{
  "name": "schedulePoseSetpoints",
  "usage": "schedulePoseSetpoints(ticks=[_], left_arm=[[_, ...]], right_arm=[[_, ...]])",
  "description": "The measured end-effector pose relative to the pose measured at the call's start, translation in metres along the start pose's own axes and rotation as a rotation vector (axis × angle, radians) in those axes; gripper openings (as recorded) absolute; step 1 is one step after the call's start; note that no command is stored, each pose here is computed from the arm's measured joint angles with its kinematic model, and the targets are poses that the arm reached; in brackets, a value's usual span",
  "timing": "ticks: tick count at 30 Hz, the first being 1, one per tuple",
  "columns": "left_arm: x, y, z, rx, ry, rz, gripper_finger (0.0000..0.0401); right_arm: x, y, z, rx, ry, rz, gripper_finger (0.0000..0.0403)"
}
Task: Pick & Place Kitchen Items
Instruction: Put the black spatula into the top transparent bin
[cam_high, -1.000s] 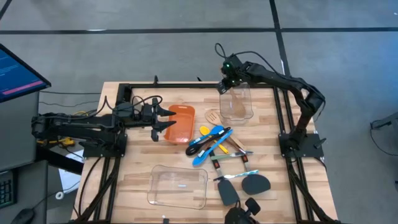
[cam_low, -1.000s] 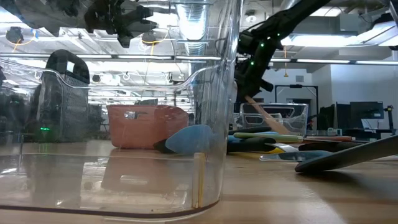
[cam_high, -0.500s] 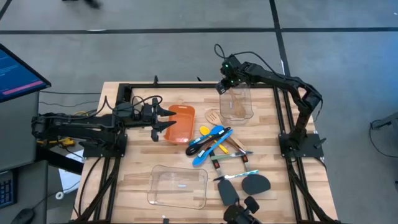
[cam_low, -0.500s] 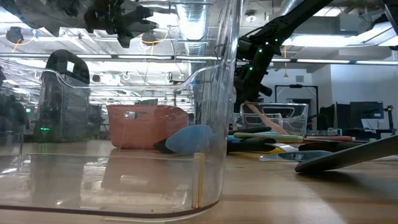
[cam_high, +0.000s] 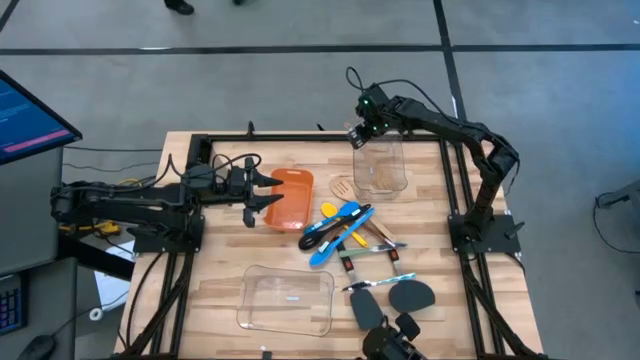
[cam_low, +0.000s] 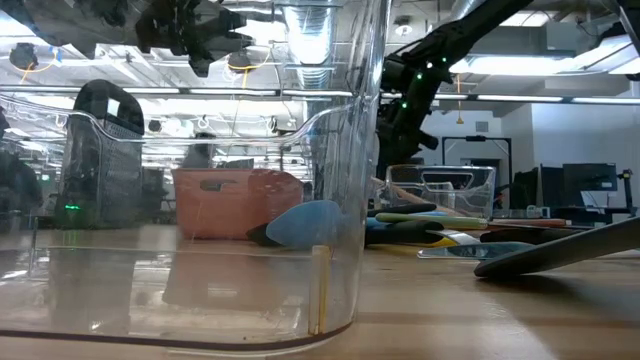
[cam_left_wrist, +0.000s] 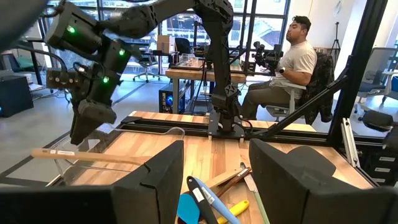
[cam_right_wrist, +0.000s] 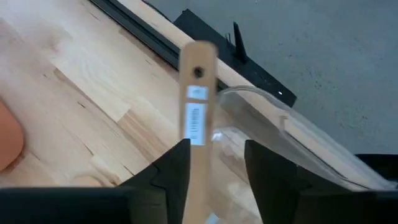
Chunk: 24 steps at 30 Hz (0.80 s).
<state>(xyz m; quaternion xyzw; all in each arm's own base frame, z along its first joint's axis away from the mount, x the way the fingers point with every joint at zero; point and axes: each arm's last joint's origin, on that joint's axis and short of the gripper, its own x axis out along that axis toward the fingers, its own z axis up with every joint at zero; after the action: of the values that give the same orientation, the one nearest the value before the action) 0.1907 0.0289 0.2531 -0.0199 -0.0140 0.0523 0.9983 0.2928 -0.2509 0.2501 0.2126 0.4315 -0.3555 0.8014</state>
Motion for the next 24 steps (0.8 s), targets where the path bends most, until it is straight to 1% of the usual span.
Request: schedulePoseSetpoints(ticks=[4,6,8,11,16,17,21,24], left_arm=[[0.0,0.0,0.0,0.0,0.0,0.0,0.0169],[0.0,0.0,0.0,0.0,0.003,0.0,0.0169],[0.0,0.0,-0.001,0.0,0.009,0.0,0.0169],[0.0,0.0,-0.002,-0.001,0.017,0.001,0.0169],[0.0,0.0,-0.002,-0.001,0.02,0.0,0.0169],[0.0,0.0,-0.002,-0.001,0.021,0.001,0.0169],[0.0,0.0,-0.002,-0.001,0.023,0.001,0.0169],[0.0,0.0,-0.004,-0.002,0.045,0.001,0.0169]], right_arm=[[-0.019,0.001,0.01,-0.076,0.034,-0.002,0.0167],[-0.032,0.004,0.016,-0.082,0.052,-0.001,0.0169],[-0.045,0.008,0.021,-0.091,0.066,0.004,0.0162],[-0.063,0.016,0.024,-0.116,0.101,0.011,0.0128],[-0.081,0.037,0.022,-0.235,0.125,0.042,0.0025],[-0.083,0.043,0.02,-0.267,0.124,0.049,0.0013],[-0.088,0.069,0.015,-0.373,0.088,0.089,0.0012],[-0.09,0.087,0.012,-0.45,0.056,0.12,0.0002]])
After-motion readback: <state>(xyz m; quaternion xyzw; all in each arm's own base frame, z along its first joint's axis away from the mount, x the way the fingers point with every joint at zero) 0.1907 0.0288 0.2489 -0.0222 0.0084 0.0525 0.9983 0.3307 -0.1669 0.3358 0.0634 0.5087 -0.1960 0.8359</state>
